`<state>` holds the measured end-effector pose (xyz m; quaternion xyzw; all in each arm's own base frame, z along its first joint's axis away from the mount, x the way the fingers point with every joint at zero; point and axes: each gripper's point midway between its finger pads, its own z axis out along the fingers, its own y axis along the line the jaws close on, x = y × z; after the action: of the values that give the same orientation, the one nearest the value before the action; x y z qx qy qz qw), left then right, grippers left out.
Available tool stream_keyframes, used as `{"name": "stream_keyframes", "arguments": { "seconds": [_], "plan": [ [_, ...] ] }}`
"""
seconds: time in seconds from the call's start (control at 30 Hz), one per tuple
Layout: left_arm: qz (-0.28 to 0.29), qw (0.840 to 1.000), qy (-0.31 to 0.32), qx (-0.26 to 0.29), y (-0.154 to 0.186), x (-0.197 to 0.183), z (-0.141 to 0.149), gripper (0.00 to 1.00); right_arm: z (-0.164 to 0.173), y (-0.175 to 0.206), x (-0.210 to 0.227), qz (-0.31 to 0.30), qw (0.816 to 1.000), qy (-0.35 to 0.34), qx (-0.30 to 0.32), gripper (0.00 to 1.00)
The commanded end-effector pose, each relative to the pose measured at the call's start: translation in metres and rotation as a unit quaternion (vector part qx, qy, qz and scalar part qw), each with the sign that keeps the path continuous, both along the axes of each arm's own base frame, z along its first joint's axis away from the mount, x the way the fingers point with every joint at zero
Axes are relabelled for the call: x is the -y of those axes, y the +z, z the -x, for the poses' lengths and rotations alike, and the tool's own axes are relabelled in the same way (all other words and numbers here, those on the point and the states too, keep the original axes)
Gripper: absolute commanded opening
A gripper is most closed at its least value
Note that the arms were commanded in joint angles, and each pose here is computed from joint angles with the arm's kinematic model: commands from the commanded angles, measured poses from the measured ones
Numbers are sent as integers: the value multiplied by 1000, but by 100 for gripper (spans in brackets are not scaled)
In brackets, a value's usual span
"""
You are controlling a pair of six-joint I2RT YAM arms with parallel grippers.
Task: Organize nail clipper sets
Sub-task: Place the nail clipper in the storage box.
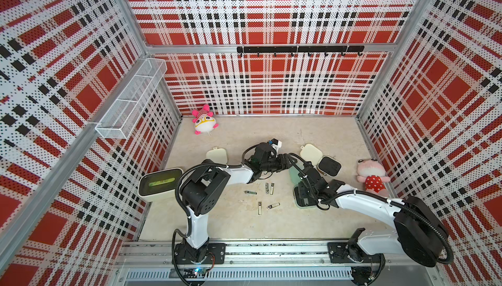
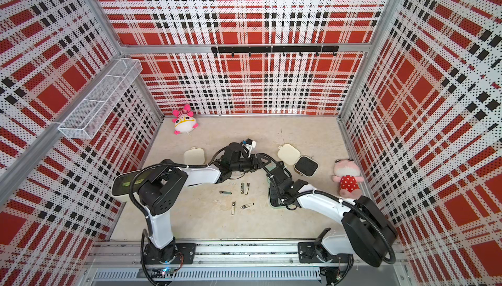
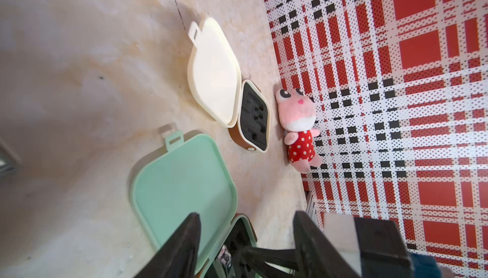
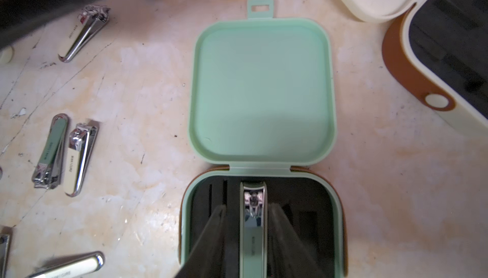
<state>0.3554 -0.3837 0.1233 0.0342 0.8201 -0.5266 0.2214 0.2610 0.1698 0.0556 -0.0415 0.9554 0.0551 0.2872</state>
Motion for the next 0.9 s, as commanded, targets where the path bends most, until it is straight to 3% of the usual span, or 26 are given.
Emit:
{"name": "stream_keyframes", "arguments": {
  "seconds": [0.0,0.37,0.87],
  "plan": [
    [7,1000,19,16,16,-18,-7,60,-3,4,0,-6,1000,-8,3,26],
    [1,998,61,26,26,-65,-17,60,1,-11,0,-5,1000,-11,-15,18],
    [-2,996,80,35,35,-88,-19,61,7,-29,5,0,999,-25,-32,12]
  ]
}}
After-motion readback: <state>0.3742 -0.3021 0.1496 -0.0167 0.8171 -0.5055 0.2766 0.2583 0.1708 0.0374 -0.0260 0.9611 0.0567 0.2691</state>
